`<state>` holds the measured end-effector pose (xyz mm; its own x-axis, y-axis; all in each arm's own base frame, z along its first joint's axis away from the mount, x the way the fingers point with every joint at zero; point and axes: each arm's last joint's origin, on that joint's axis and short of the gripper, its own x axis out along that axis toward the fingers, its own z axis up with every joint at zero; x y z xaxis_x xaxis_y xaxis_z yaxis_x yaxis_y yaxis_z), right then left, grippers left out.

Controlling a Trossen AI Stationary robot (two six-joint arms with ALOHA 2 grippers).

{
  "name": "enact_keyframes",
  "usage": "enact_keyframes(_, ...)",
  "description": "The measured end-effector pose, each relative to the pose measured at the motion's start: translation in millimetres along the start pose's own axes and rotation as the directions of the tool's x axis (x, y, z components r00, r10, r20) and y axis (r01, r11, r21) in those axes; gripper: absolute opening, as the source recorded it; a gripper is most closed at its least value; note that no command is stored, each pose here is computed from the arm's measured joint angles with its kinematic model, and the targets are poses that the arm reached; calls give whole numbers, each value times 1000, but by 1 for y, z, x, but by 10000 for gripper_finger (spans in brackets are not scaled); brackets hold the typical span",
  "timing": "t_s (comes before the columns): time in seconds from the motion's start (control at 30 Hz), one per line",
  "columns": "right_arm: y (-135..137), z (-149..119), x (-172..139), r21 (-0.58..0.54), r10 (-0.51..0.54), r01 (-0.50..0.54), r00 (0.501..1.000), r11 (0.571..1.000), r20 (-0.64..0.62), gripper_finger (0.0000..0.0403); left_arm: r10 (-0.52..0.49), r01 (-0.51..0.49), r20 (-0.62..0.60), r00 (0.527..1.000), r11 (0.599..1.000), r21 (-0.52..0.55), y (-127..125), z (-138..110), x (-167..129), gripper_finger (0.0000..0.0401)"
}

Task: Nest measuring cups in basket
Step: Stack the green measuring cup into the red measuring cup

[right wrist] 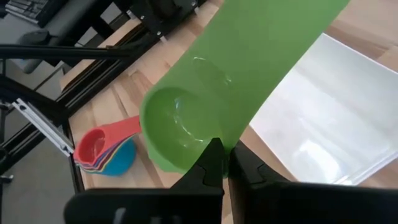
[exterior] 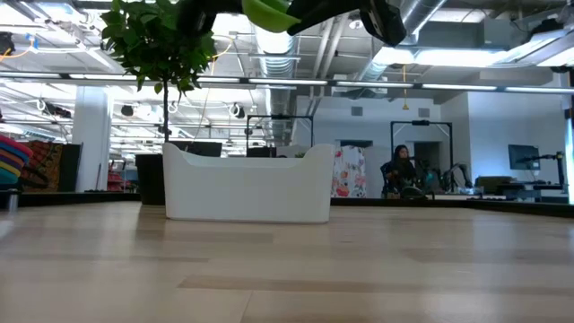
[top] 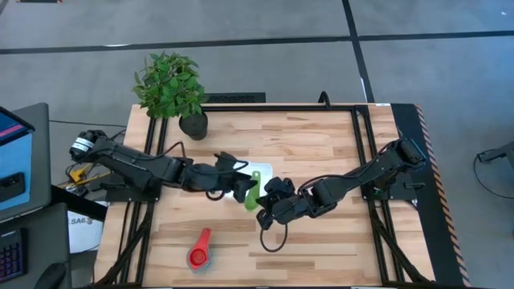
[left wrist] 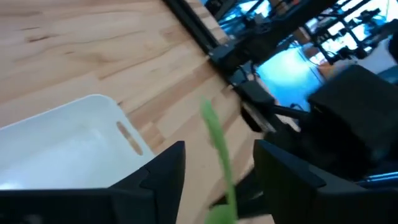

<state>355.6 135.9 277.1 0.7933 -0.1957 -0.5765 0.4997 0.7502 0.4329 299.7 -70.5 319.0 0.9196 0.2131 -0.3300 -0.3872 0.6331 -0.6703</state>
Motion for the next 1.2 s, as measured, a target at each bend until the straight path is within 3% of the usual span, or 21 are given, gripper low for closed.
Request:
enact_keyframes(0.17, 0, 0, 0, -4, 3, -3, 1000, 1000, 2, 11, 34, -34, -17, 999, 999, 2, 7, 4, 4, 125)
enact_keyframes(0.37, 0, 0, 0, -3, 6, -6, 1000, 1000, 0, 20, -5, 6, -59, 998, 1000, 14, 9, 8, 6, 19)
enact_keyframes(0.53, -1, 2, 3, 5, 33, -33, 999, 999, -39, 48, -55, 60, -140, 989, 998, 30, 10, 10, 7, 5)
enact_keyframes(0.7, 4, -1, -2, 4, 71, -71, 995, 997, -64, 94, -67, 83, -304, 950, 996, 39, 12, 2, -8, 2)
enact_keyframes(0.97, 14, -15, -14, 67, 110, -105, 990, 992, -92, 157, -76, 40, -450, 890, 995, -89, 3, -65, -62, 1)
enact_keyframes(1.2, 14, -15, -14, 108, 98, -89, 992, 990, -75, 165, -52, -58, -491, 870, 977, -205, 19, -112, -97, 0)
